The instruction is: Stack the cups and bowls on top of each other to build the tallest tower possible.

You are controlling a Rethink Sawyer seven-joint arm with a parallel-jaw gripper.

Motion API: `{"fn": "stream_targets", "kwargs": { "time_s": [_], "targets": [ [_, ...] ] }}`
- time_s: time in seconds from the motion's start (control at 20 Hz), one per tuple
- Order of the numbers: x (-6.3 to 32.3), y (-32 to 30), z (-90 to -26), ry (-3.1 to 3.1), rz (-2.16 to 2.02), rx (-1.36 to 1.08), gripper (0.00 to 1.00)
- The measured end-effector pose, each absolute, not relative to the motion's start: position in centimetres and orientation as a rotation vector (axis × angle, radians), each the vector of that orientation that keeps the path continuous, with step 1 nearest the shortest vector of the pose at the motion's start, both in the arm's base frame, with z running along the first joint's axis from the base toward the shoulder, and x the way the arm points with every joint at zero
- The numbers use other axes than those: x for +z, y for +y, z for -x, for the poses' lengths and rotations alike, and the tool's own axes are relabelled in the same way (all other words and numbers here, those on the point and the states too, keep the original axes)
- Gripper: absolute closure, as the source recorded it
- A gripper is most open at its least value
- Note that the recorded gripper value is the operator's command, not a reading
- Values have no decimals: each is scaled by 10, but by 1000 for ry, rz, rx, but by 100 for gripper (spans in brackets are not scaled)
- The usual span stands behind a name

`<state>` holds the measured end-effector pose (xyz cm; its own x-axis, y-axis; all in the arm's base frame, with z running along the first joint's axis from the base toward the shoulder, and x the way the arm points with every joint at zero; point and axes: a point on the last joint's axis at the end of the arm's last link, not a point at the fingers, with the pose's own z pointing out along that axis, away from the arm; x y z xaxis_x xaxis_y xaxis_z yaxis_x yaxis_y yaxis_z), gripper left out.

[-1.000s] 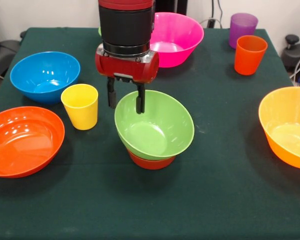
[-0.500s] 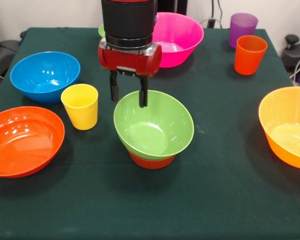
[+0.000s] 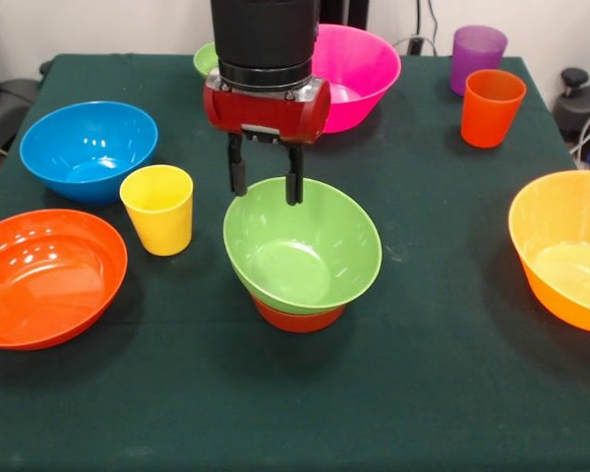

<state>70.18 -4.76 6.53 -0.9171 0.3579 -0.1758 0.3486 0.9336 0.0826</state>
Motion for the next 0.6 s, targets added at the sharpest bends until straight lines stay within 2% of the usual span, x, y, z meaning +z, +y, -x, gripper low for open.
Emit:
{"fn": "stream_targets", "kwargs": {
  "time_s": [0.6],
  "targets": [
    [67,-29,-704,2919,-519,89,0]
  ]
}}
